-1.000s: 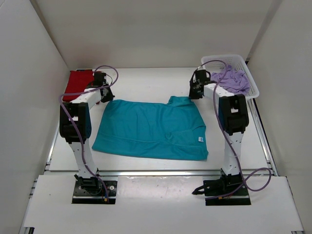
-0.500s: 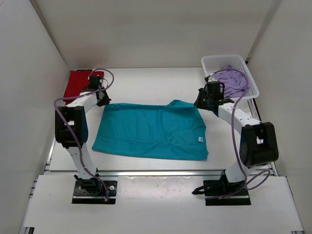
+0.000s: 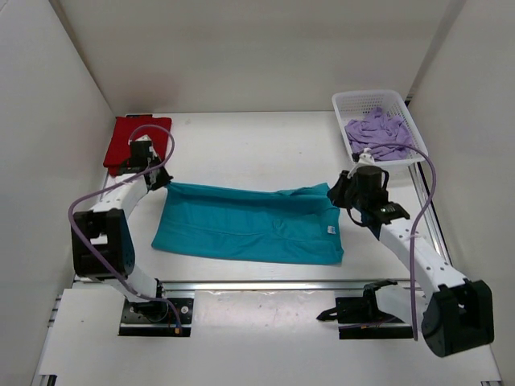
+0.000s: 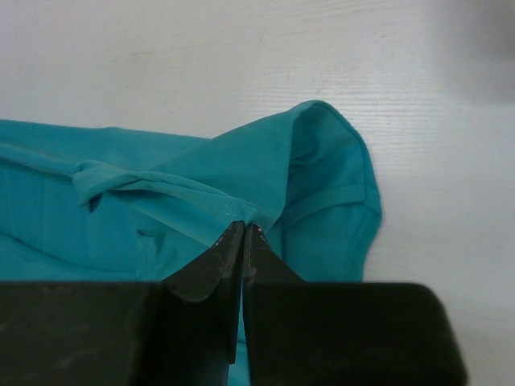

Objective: Fold and stack the t-shirts
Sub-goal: Fold the other side of the tshirt into a rectangle

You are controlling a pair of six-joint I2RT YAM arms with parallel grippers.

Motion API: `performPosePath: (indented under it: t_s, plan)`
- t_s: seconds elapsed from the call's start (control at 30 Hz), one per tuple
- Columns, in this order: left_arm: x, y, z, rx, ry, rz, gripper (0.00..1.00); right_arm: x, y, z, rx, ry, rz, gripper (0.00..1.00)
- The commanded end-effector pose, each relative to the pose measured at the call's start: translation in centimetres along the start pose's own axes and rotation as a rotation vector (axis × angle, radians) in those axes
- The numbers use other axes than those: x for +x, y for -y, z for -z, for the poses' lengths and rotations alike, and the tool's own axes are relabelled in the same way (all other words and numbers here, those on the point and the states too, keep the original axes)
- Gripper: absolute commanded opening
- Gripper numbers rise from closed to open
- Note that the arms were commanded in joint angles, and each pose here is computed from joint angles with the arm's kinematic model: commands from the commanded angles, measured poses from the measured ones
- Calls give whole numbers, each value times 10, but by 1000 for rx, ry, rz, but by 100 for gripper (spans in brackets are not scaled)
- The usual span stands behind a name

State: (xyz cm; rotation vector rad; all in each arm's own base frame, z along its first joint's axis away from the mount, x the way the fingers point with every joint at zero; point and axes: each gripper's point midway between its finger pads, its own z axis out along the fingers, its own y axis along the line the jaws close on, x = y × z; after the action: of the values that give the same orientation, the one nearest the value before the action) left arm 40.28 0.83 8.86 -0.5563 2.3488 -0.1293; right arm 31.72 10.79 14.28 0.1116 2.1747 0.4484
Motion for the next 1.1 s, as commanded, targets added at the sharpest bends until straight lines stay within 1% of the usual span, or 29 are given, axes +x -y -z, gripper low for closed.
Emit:
performPosePath:
  t_s: [0.0,0.03,0.1,0.2,0.27,0.43,0.47,0.57,0.6,0.67,0.7,0.73,0.77,0.8,0.83,0.87,0.9,0.93,0.97,1.0,1.03,1.07]
  plan:
    - [-7,-3,26,14,57,20,0,6,2,15,10,28,5,0]
    - [-11,-2,32,21,73,18,0,17,7,15,18,-3,4,0]
    - [6,-13,32,-2,50,16,0,26,5,23,3,3,4,0]
    - [13,-15,36,13,40,30,0,51,10,28,4,-24,-22,0]
    - [18,-20,38,26,20,65,0,58,9,33,-12,-29,-32,1]
    - [29,-26,42,29,8,72,0,76,4,50,-37,-38,-38,0]
    - [32,-26,43,37,4,77,0,89,7,50,-28,-73,-54,0]
    - [46,-29,43,54,-36,100,0,106,6,55,-47,-78,-88,0]
    - [48,-27,43,75,-41,105,1,119,7,55,-49,-105,-103,0]
    - [60,-29,42,77,-52,121,9,124,1,57,-70,-100,-132,0]
    - [60,-28,43,92,-46,141,16,129,0,57,-72,-113,-139,0]
    - [66,-31,42,88,-49,147,20,130,0,57,-74,-114,-144,0]
    - [67,-32,43,100,-40,180,29,137,2,57,-64,-141,-144,0]
    - [68,-34,42,103,-42,207,45,142,5,58,-51,-158,-147,1]
    - [62,-34,43,115,-16,219,53,141,1,59,-59,-161,-148,1]
    - [60,-37,44,113,-10,239,68,141,-2,62,-68,-157,-143,4]
    - [53,-37,48,118,17,256,73,143,-4,65,-59,-164,-137,6]
    - [44,-38,52,120,56,250,73,142,-9,69,-77,-168,-119,12]
    - [37,-31,59,131,85,246,71,136,-2,69,-25,-133,-119,18]
    - [31,-24,63,136,114,220,66,130,-5,71,-29,-116,-91,25]
    - [23,-19,69,142,156,199,62,124,-12,75,-49,-108,-69,28]
    - [22,-3,76,174,176,159,61,122,-7,73,-14,-106,-40,31]
